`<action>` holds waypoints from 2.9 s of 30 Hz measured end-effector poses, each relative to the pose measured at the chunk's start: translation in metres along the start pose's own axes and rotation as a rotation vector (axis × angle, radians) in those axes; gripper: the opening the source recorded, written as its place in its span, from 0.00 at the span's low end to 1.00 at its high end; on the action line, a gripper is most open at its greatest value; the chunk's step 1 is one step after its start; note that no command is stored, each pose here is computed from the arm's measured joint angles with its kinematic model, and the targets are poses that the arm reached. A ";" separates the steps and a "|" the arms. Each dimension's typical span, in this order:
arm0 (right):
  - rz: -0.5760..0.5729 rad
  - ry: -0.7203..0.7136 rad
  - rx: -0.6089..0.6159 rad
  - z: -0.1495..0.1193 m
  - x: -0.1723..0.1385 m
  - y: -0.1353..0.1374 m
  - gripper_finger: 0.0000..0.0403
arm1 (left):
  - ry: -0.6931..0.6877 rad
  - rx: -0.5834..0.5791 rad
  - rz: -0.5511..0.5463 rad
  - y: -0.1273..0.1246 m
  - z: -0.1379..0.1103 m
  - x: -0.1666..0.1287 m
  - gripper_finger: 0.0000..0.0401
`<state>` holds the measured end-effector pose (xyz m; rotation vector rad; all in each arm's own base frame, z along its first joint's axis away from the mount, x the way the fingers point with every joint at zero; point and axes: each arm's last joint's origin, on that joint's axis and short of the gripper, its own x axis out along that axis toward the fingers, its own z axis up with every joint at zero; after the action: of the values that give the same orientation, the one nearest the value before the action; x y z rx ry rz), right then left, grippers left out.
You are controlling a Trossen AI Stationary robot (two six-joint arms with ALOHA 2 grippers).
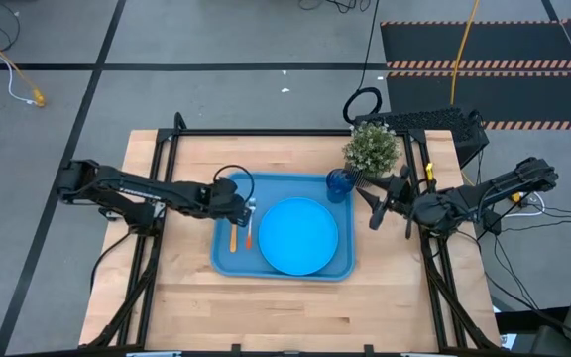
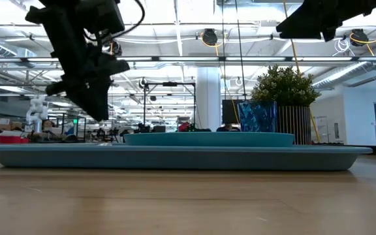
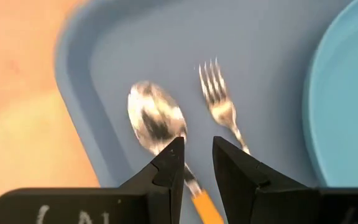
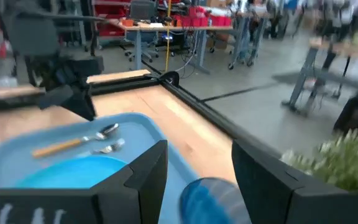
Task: Pick and place plate/cup/fork/spoon on tray
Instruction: Adjust the blue tray
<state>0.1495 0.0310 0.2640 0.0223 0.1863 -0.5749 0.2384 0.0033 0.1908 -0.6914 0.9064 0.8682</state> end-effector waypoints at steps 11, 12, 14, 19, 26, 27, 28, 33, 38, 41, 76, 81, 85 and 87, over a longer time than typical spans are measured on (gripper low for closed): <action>-0.118 0.297 -0.017 0.032 0.014 0.007 0.43 | -0.173 0.160 -0.079 0.015 0.003 -0.050 0.21; -0.131 0.389 -0.022 0.034 0.017 0.007 0.43 | -0.185 0.155 -0.099 0.017 0.003 -0.056 0.21; -0.157 0.577 -0.009 0.033 0.024 0.009 0.43 | -0.210 0.158 -0.132 0.021 0.002 -0.066 0.21; -0.268 0.885 0.055 0.018 0.031 0.012 0.43 | -0.252 0.140 -0.217 0.032 -0.008 -0.078 0.21; -0.187 0.984 0.238 0.004 0.036 0.021 0.43 | -0.268 0.086 -0.441 0.046 -0.028 -0.069 0.21; -0.157 0.978 0.257 0.004 0.037 0.022 0.43 | -0.271 0.084 -0.482 0.047 -0.030 -0.069 0.21; -0.133 0.964 0.280 0.004 0.038 0.024 0.43 | -0.275 0.084 -0.525 0.049 -0.030 -0.070 0.21; 0.004 0.924 0.354 0.000 0.041 0.030 0.43 | -0.337 0.147 -0.768 0.055 -0.033 -0.076 0.21; 0.029 0.928 0.399 -0.024 0.039 0.028 0.43 | -0.403 0.290 -0.849 0.060 -0.036 -0.079 0.21; -0.042 1.006 0.426 -0.044 0.036 0.021 0.43 | -0.409 0.378 -0.797 0.063 -0.039 -0.075 0.21; -0.153 0.899 0.613 -0.105 0.043 0.016 0.43 | -0.128 0.106 -0.306 0.096 -0.059 -0.042 0.21; -0.159 0.912 0.588 -0.112 0.049 0.021 0.43 | -0.162 0.100 -0.360 0.093 -0.064 -0.031 0.21; -0.167 0.918 0.569 -0.117 0.054 0.023 0.43 | -0.140 0.085 -0.332 0.100 -0.073 -0.015 0.21; -0.154 0.910 0.575 -0.118 0.057 0.025 0.43 | -0.125 0.066 -0.317 0.104 -0.077 -0.010 0.21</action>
<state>0.1902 0.0301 0.1367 0.8431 0.9063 -0.7257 0.1168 -0.0121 0.1493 -0.6932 0.6870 0.5901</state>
